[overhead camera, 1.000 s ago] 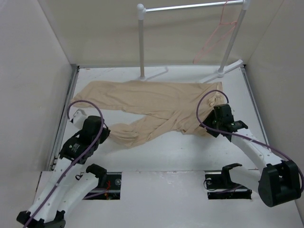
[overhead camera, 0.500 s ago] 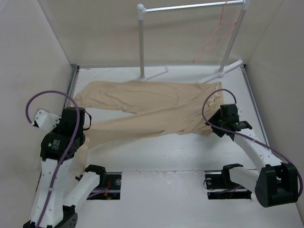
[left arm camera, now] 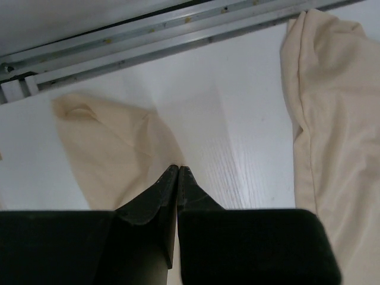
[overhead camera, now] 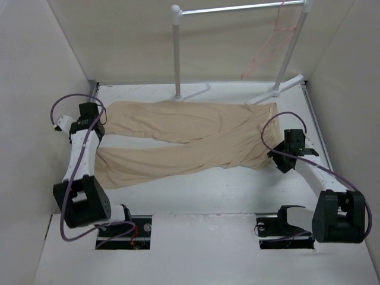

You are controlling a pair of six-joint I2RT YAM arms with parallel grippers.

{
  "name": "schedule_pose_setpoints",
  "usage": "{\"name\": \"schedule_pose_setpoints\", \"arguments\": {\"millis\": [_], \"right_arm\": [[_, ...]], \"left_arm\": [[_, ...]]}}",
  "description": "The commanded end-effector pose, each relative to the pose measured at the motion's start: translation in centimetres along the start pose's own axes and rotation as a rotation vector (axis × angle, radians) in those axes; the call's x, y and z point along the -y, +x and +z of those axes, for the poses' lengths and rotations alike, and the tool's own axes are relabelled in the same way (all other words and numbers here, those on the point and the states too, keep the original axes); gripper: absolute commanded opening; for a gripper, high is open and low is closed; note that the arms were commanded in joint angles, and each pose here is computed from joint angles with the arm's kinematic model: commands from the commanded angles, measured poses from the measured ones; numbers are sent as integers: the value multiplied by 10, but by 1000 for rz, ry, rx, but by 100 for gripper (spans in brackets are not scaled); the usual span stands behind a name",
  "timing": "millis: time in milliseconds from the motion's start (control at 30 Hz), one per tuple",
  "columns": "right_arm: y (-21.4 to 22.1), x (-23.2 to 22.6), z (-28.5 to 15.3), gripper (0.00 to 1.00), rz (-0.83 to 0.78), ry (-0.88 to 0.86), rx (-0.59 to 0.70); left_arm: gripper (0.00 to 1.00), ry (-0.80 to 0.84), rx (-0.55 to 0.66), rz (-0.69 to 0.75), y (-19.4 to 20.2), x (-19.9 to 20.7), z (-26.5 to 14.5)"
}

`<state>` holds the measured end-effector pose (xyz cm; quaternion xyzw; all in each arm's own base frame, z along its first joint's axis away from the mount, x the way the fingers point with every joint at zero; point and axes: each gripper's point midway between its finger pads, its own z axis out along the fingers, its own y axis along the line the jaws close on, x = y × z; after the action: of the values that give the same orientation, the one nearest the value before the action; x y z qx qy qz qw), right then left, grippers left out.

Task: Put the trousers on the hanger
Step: Flatten out the trousers at the center of the board.

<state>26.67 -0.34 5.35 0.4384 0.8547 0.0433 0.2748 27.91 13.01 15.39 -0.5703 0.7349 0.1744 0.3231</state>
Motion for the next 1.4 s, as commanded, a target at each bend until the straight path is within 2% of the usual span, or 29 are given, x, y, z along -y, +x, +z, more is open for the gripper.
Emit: {"name": "schedule_pose_setpoints", "arguments": {"millis": [0,100,133,267,333,467,633,800,900,1000,1100,1233,1367], "right_arm": [[-31,-4,3,62,25,22,73],[-37,3,10,62,63,48,73],[-39,4,12,62,69,53,75],[-46,7,19,58,99,84,81],[-52,7,17,55,127,74,93],[-63,6,22,54,152,69,124],[-73,2,47,49,190,76,104],[-83,-7,59,48,195,75,99],[-83,-12,65,36,198,70,74],[-83,-10,71,19,209,80,50],[-80,-8,70,9,223,81,40],[-82,-2,51,3,236,81,83],[-90,14,20,1,266,76,145]], "left_arm": [[0,63,11,6,-16,43,27],[8,40,-67,124,4,63,60],[17,34,-77,157,7,65,64],[49,50,-37,157,4,50,50],[53,77,-38,125,9,34,34],[52,119,-101,89,52,-18,6],[50,30,-241,46,105,-91,8],[50,-17,-270,9,122,-109,15],[50,-76,-302,-64,129,-118,27],[47,-97,-343,-147,134,-120,37],[37,-114,-329,-196,132,-120,45],[13,-129,-355,-232,140,-119,55],[3,-86,-339,-241,135,-106,51]]}}
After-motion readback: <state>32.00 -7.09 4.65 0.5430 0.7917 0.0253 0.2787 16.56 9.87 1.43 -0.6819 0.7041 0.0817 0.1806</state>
